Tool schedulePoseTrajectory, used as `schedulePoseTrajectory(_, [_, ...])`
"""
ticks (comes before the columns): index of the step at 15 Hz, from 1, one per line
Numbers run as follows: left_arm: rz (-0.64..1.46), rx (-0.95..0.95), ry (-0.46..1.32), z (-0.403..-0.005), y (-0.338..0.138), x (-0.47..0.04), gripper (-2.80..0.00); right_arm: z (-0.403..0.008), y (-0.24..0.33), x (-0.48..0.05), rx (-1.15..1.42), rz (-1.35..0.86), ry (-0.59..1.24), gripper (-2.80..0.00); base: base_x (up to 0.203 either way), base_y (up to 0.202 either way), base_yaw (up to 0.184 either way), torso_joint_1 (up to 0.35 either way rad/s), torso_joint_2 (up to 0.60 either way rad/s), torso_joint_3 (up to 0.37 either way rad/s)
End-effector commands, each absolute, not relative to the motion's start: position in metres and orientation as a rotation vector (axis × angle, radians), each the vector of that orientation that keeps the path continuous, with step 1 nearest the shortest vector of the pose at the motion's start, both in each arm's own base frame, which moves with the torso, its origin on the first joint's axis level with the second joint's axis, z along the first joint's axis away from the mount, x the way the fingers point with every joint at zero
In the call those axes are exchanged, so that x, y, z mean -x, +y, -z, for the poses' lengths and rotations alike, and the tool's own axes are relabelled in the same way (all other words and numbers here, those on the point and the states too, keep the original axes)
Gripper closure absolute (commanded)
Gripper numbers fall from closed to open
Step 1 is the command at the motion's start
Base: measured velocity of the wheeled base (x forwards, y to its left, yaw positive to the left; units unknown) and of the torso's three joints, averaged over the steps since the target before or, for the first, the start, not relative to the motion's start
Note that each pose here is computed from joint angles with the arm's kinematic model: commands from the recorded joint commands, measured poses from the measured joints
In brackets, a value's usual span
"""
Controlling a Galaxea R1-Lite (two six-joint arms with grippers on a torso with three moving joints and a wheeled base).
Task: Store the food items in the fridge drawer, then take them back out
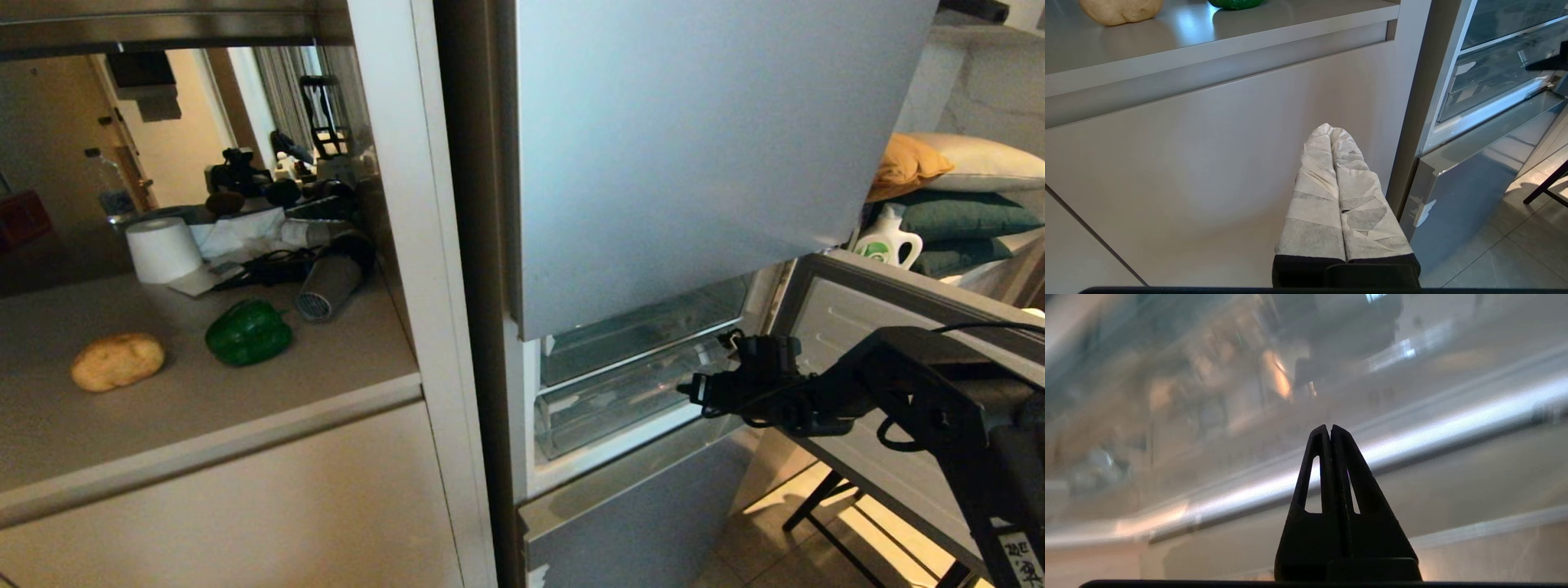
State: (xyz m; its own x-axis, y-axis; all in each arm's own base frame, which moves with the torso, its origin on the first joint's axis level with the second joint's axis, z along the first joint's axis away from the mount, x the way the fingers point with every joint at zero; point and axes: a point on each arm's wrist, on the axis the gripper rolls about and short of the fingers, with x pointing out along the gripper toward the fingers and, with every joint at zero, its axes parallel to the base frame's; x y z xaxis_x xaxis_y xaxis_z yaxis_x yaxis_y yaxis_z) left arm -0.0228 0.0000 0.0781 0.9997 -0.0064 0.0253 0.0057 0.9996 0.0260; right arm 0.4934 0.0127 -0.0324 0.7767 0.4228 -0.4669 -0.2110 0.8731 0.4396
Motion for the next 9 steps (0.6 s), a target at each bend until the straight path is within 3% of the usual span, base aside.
schedulePoseTrajectory(1, [0.006,-0.026,-0.014,-0.075,0.000,0.022,0.00,0.026,0.011,-0.487,-0.382,-0.351,0.591,0.00,0.000,0.000,0.000,0.000,0.00,0.000])
schedulePoseTrajectory(9, [0.006,-0.026,-0.014,-0.075,0.000,0.022,0.00,0.042,0.011,-0.513,-0.378,-0.368,0.538,0.00,0.000,0.000,0.000,0.000,0.00,0.000])
